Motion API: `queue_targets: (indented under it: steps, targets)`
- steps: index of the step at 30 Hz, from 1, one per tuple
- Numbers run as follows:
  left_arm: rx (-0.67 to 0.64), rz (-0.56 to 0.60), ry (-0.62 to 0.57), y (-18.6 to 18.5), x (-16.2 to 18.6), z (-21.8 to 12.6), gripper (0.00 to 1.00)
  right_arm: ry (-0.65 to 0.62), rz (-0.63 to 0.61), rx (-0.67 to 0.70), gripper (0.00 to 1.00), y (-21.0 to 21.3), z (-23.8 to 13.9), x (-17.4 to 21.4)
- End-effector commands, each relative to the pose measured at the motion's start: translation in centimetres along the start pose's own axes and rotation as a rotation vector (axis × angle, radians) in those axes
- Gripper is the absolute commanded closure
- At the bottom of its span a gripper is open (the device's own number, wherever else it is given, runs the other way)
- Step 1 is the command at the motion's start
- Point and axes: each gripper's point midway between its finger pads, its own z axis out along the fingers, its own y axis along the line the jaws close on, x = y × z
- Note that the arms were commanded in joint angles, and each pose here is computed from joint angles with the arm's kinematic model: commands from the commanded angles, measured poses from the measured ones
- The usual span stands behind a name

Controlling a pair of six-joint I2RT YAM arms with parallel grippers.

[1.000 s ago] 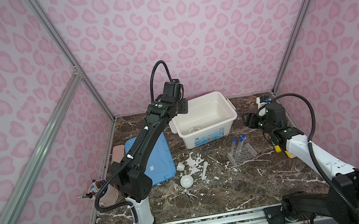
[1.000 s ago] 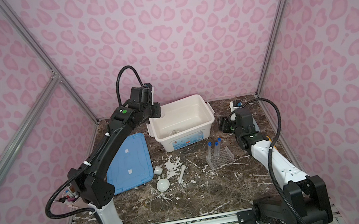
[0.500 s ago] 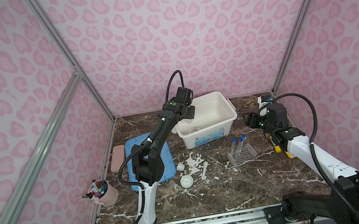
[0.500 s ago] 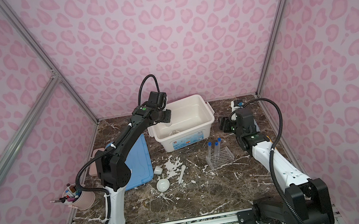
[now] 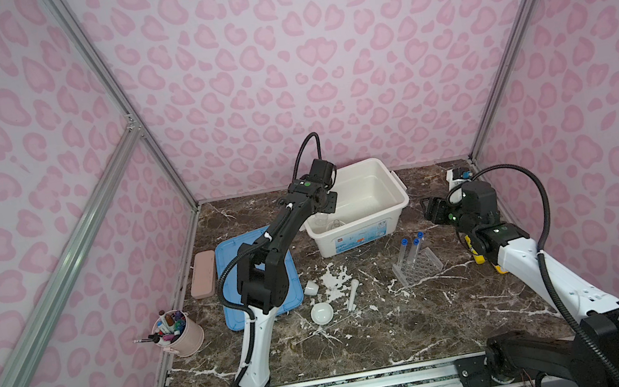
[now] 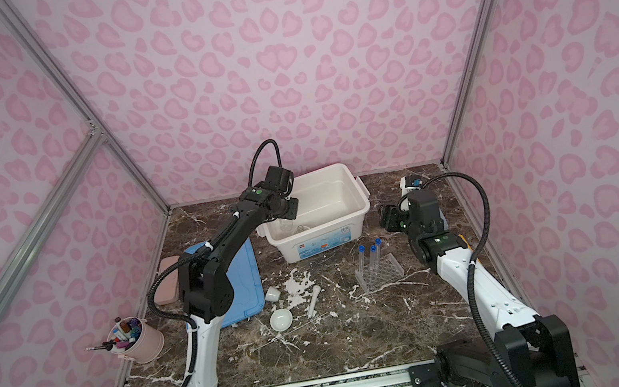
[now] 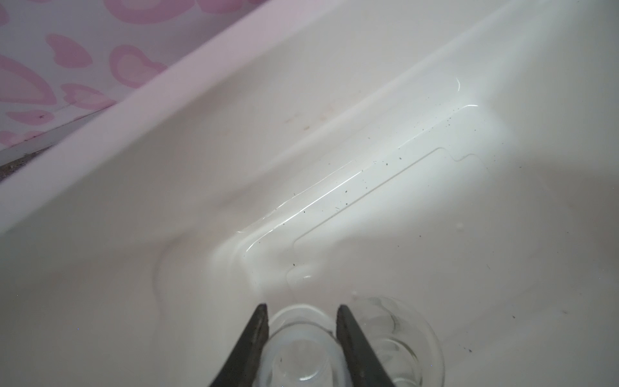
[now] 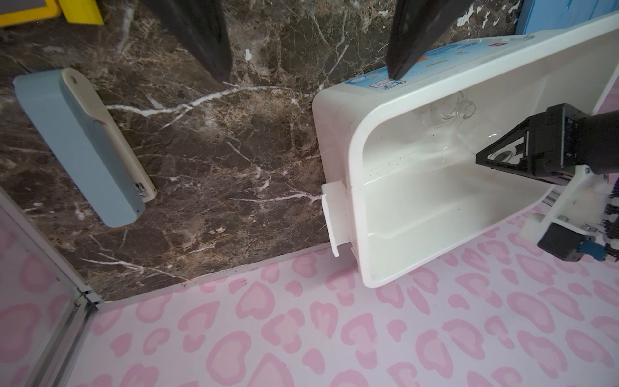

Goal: Organize the chemistry lab equipment
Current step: 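Lower the glass bottle into the white bin with left gripper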

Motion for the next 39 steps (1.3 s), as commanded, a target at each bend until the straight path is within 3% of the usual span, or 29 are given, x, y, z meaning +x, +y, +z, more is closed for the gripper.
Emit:
queue_targets:
  steps: [1, 11, 25, 39]
  targets:
    - [-0.004, -0.006, 0.009, 0.1, 0.1, 0.6, 0.86, -0.007, -0.006, 0.006, 0.25, -0.1, -0.1, 0.0]
    - [0.014, -0.032, 0.067, -0.1, 1.8, 2.5, 0.86, -0.010, -0.012, 0.020, 0.25, -0.5, -0.6, 0.3]
    - [0.053, -0.136, 0.024, -0.4, 0.7, 3.4, 0.86, -0.015, -0.010, 0.029, 0.25, -0.8, -0.8, 0.5]
    - [0.048, -0.160, 0.074, -0.4, 2.3, 4.5, 0.83, -0.017, -0.009, 0.030, 0.25, -0.9, -0.9, 0.5]
